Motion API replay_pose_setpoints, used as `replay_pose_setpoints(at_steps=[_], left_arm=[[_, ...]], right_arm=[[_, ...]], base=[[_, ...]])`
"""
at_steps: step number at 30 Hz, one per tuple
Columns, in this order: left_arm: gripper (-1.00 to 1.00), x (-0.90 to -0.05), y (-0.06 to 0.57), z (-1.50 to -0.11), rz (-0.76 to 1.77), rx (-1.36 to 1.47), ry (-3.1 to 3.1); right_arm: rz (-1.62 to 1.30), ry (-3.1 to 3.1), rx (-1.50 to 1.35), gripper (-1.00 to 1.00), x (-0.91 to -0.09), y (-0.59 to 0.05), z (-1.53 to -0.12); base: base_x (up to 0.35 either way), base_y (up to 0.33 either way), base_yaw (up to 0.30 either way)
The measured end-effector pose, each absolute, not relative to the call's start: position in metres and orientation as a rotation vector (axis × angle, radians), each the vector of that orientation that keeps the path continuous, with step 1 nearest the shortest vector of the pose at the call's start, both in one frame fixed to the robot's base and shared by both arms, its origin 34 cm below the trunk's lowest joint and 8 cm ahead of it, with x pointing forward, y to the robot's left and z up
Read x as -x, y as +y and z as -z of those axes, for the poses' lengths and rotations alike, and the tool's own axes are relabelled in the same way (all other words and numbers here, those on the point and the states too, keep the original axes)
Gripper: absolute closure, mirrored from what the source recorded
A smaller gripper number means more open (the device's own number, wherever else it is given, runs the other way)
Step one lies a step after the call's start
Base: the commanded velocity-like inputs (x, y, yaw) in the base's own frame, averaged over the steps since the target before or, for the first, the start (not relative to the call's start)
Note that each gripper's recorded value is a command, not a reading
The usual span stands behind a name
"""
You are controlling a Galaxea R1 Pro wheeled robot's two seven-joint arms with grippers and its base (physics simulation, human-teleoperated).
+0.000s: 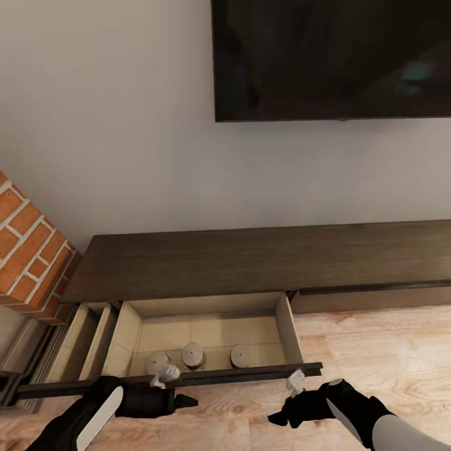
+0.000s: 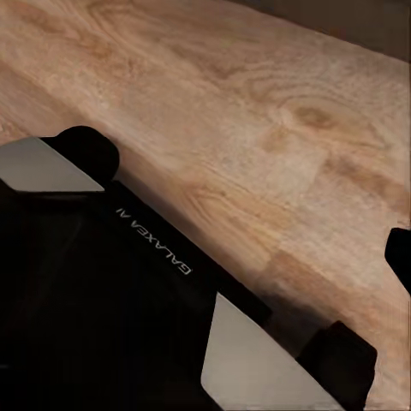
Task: Place each of the two pumpkins and all three candles from the living room inside a cabinet in the living room (use any cabinet), then make sure every cabinet is closed, and position the cauldron so it is next to a table in the living room.
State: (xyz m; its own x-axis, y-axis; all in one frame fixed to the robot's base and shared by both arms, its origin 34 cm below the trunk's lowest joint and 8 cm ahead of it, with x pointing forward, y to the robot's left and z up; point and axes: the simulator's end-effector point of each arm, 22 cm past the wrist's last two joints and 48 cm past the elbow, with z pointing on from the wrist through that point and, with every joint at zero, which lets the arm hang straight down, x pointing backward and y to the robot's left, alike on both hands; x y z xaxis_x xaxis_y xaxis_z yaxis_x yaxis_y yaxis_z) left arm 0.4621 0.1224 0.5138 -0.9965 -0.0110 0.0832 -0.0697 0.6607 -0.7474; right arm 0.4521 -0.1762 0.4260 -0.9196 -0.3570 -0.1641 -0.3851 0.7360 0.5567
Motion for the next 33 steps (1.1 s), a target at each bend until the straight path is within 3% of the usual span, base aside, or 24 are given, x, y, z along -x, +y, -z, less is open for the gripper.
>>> replay_pose_setpoints(at_steps=[5,15,28,33], left_arm=[[-1.0,-0.415,0.121,-0.487,-1.17,-0.11,-2.71],[-1.0,-0.367,0.12,-0.436,-1.048,-0.101,-2.801],[-1.0,-0.386,0.153,-0.376,-0.37,-0.107,-3.222],[-1.0,-0.397,0.159,-0.375,-0.253,-0.107,-3.302]], right_arm=[[-0.944,2.926,0.668,-1.0,-0.412,-0.174,-0.416],[-0.637,2.86,0.668,-1.0,-0.409,-0.177,-0.384],[-0.337,2.65,0.563,-1.0,-0.44,-0.145,-0.383],[-0.273,2.629,0.526,-1.0,-0.45,-0.136,-0.386]], base=[[0.0,0.0,0.0],[0.0,0.0,0.0],[0.0,0.0,0.0],[0.0,0.0,0.0]])
